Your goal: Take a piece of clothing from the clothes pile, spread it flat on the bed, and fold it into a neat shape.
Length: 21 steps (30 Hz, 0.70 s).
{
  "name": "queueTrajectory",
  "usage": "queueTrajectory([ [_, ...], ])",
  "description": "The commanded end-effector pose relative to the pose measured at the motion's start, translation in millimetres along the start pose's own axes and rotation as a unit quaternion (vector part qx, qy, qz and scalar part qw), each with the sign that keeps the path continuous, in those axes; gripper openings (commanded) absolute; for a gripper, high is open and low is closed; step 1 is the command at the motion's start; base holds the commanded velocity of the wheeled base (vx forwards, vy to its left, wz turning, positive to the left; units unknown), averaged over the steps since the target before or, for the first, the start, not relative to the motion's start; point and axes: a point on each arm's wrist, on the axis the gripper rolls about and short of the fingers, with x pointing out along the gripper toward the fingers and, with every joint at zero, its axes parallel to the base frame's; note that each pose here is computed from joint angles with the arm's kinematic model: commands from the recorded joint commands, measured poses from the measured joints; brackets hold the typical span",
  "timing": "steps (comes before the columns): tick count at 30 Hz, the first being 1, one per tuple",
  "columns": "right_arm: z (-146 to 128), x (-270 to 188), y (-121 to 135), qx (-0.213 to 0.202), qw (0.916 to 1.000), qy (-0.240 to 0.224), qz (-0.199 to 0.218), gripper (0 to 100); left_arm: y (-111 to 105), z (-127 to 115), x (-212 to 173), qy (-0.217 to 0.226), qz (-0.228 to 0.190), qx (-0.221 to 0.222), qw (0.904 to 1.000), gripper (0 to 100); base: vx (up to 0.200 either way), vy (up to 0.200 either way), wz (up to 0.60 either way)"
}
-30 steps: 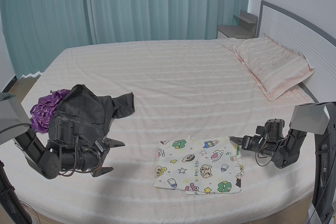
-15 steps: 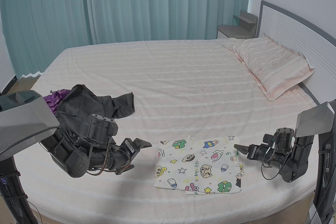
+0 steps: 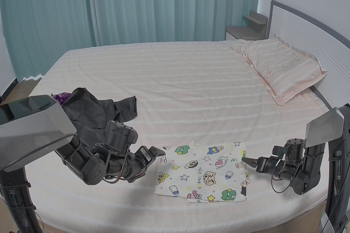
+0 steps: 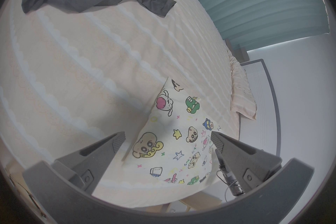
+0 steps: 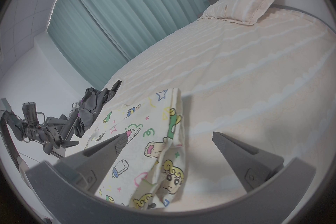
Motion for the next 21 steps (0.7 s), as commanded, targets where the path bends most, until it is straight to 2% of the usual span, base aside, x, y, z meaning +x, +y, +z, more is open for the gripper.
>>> queueTrajectory([
  [1, -2.3, 3.6, 5.4, 0.007, 0.9999, 0.004, 0.013, 100, 5.6, -1.7, 8.3, -0.007, 0.017, 0.015, 0.9997, 100, 0.000, 0.000, 0.00],
  [2, -2.5, 3.7, 5.8, 0.007, 0.9999, 0.005, 0.013, 100, 6.3, -1.9, 9.1, -0.007, 0.019, 0.018, 0.9996, 100, 0.000, 0.000, 0.00],
  [3, -4.9, 3.9, 8.9, 0.008, 0.9998, 0.010, 0.017, 100, 11.6, -3.5, 12.1, -0.010, 0.033, 0.045, 0.9984, 100, 0.000, 0.000, 0.00],
  [6, -13.2, 7.3, 17.2, 0.002, 0.9992, 0.026, 0.028, 100, 19.0, -4.4, 18.5, -0.020, 0.056, 0.083, 0.9948, 100, 0.000, 0.000, 0.00],
  [10, -23.0, 13.7, 25.4, -0.005, 0.9983, 0.043, 0.040, 100, 26.4, -7.8, 26.1, -0.022, 0.076, 0.113, 0.9904, 100, 0.000, 0.000, 0.00],
  [15, -35.0, 22.8, 29.8, -0.012, 0.9972, 0.058, 0.045, 100, 28.8, -8.7, 35.2, -0.020, 0.078, 0.157, 0.9844, 100, 0.000, 0.000, 0.00],
  [16, -36.2, 26.8, 31.6, -0.015, 0.9970, 0.058, 0.049, 100, 26.5, -8.5, 40.9, -0.024, 0.067, 0.172, 0.9825, 100, 0.000, 0.000, 0.00],
  [21, -36.9, 35.1, 30.8, -0.016, 0.9970, 0.057, 0.051, 100, 16.6, -11.3, 54.6, -0.031, 0.046, 0.186, 0.9811, 100, 0.000, 0.000, 0.00],
])
